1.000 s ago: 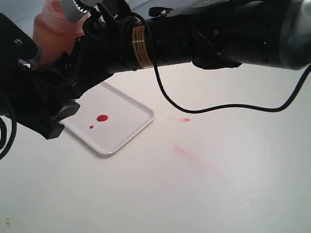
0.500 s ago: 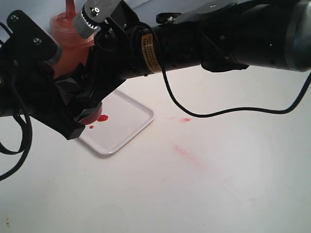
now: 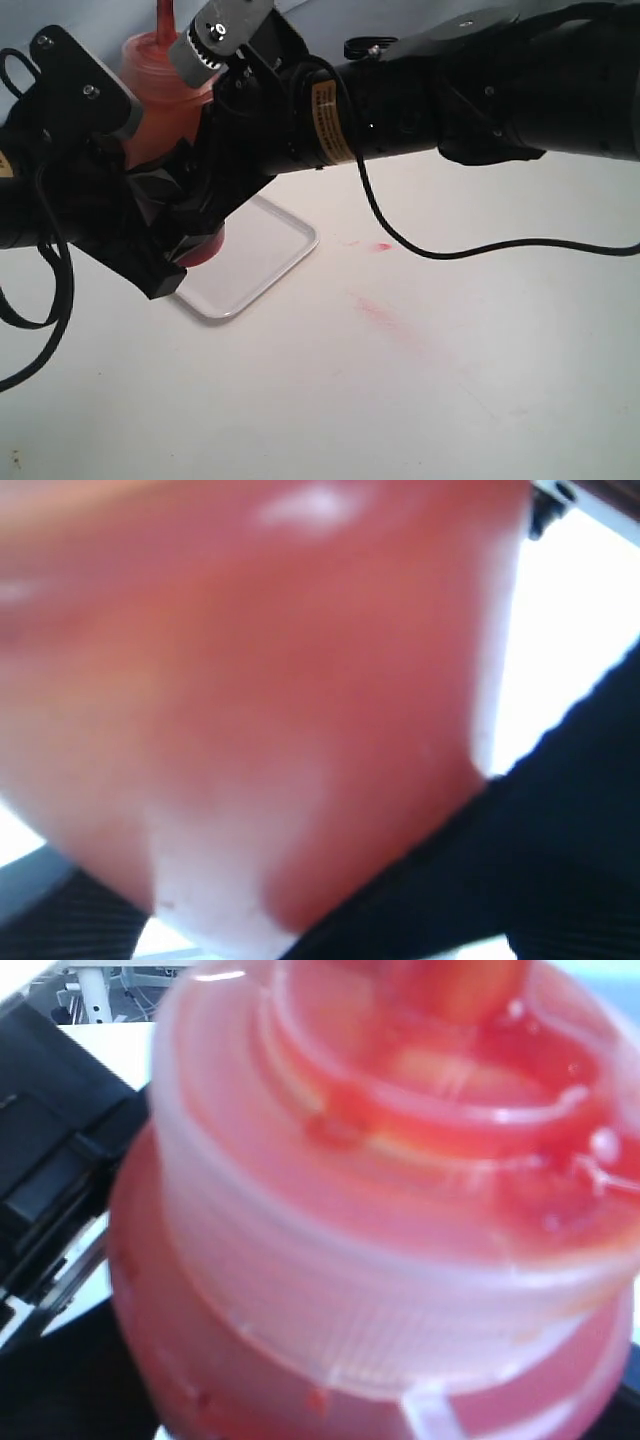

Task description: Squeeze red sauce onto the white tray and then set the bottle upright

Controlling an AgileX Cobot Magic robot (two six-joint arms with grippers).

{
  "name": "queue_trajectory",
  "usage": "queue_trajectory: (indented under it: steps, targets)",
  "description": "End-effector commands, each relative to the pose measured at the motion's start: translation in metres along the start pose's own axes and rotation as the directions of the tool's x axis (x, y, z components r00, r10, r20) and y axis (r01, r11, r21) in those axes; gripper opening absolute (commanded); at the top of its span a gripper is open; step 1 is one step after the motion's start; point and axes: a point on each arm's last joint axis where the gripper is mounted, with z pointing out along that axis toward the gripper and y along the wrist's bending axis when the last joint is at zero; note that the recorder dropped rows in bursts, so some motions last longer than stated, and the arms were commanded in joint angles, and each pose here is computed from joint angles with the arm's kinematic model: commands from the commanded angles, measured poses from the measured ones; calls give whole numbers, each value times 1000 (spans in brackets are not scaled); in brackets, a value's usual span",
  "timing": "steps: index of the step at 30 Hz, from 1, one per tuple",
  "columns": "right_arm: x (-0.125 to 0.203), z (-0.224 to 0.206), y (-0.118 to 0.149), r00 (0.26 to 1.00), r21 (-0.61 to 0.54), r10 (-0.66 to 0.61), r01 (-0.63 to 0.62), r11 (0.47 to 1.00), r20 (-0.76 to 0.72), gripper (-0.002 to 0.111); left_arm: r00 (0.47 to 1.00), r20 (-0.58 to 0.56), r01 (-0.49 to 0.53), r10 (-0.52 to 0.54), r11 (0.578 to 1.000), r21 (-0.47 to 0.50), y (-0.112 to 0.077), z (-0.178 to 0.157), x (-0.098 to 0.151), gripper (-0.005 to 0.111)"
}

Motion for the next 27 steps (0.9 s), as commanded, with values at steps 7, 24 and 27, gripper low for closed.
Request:
queue_trajectory:
  steps: [7, 24, 27]
  targets:
    - [45, -14, -6, 992, 9, 46, -46, 999, -116, 0, 991, 123, -64, 58, 997, 46, -32, 21, -22, 70]
    - [89, -52, -3, 967, 150, 117, -84, 985, -226, 0, 985, 129, -123, 111, 989, 83, -69, 68, -17, 70]
    - [108, -62, 1, 950, 197, 151, -98, 975, -274, 0, 974, 178, -157, 140, 984, 81, -89, 83, -17, 70]
